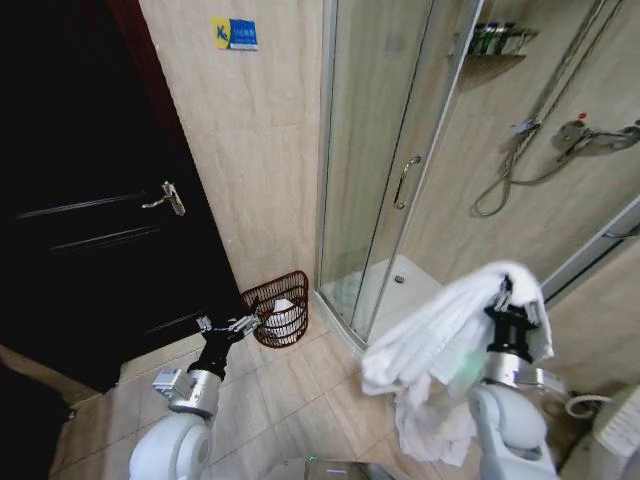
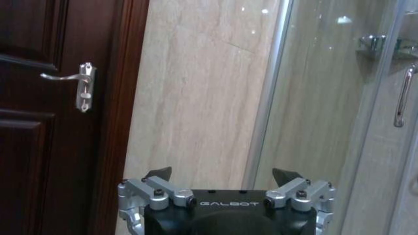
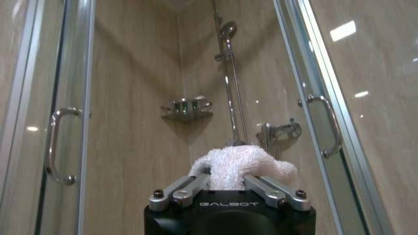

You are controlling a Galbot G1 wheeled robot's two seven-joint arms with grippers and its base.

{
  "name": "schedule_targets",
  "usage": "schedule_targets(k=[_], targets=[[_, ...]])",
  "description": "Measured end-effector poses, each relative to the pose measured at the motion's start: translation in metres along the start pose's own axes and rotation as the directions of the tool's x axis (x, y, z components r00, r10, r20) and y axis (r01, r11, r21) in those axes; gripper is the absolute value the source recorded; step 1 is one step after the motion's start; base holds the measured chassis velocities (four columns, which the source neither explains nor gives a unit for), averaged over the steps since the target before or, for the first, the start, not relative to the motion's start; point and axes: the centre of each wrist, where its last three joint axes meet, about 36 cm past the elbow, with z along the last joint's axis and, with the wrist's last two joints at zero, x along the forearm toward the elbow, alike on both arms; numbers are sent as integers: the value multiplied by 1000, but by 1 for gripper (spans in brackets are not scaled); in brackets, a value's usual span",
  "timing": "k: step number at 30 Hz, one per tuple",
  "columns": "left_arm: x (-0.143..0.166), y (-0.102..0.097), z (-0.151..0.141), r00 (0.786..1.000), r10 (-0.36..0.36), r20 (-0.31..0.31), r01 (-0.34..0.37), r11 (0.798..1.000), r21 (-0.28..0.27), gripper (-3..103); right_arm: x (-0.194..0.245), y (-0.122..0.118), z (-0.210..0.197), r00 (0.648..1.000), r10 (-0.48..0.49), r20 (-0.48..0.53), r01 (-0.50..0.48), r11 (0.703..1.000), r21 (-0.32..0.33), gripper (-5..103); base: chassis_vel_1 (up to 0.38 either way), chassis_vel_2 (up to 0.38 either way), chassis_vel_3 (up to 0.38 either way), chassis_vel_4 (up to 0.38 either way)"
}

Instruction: Discard the used towel into the hamper.

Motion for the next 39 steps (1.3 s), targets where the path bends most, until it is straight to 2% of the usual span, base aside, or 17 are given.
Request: schedule_targets(k=[6,16,29,30,31,33,34,37,39], targets=[[0,0,0,1000,0,0,0,1000,0,100,-6,5,-16,997,-29,71,27,999,34,7,0,0,0,0],[0,0,0,1000,0,0,0,1000,0,100,-8,6,-22,987,-101,127,100,995,14,7,0,0,0,0],[0,0,0,1000,0,0,0,1000,0,100,-15,12,-58,944,-183,275,183,983,27,7,0,0,0,0],[0,0,0,1000,0,0,0,1000,0,100,-16,14,-64,935,-193,298,192,981,32,7,0,0,0,0],[0,0,0,1000,0,0,0,1000,0,100,-20,19,-84,907,-228,355,226,973,47,7,0,0,0,0],[0,0,0,1000,0,0,0,1000,0,100,-25,22,-96,883,-260,392,256,965,63,7,0,0,0,0],[0,0,0,1000,0,0,0,1000,0,100,-25,22,-96,883,-260,392,256,965,63,7,0,0,0,0],[0,0,0,1000,0,0,0,1000,0,100,-38,25,-117,840,-320,438,312,946,92,7,0,0,0,0],[0,0,0,1000,0,0,0,1000,0,100,-42,25,-122,831,-333,446,325,941,97,7,0,0,0,0]])
